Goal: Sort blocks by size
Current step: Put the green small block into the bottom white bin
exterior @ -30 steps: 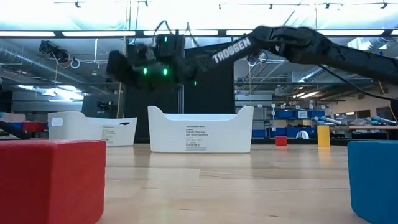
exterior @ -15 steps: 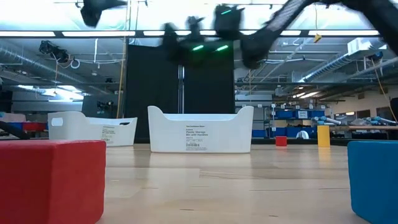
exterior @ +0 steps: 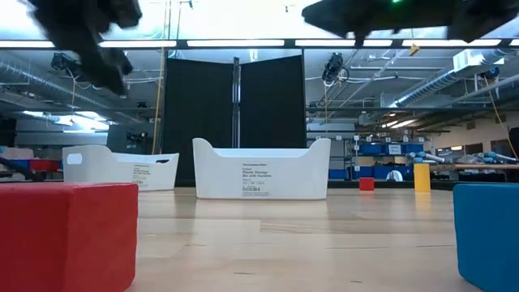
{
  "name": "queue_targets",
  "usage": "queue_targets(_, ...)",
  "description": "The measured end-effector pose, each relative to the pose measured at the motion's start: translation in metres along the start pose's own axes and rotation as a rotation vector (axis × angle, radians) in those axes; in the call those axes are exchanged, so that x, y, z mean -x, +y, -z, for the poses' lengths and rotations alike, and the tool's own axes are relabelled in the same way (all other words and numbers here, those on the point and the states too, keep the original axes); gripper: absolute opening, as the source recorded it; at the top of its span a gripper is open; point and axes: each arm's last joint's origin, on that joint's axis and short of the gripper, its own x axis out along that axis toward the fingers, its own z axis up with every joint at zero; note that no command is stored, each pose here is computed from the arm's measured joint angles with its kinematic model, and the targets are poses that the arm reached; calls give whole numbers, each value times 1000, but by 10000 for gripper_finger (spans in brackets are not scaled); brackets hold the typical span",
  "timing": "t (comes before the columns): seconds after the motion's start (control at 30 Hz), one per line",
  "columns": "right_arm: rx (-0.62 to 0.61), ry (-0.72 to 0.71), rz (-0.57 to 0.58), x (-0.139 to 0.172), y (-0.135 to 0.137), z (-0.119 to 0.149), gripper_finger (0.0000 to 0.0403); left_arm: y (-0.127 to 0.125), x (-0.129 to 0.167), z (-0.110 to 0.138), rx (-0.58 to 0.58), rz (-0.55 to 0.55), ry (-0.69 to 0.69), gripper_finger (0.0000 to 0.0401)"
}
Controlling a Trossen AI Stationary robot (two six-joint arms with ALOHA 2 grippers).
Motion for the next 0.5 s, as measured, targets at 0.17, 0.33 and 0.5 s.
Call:
queue_targets(0.17, 17, 37, -1, 19, 7, 2, 115, -53, -11, 6, -165, 103, 54, 234)
queue_targets(0.33, 19, 38, -9, 21, 12, 2, 116, -91, -32, 11, -244, 107, 137, 260)
queue_targets(0.5, 2, 34, -24, 22, 16, 2, 116, -112, -55, 15, -269, 65, 228, 314)
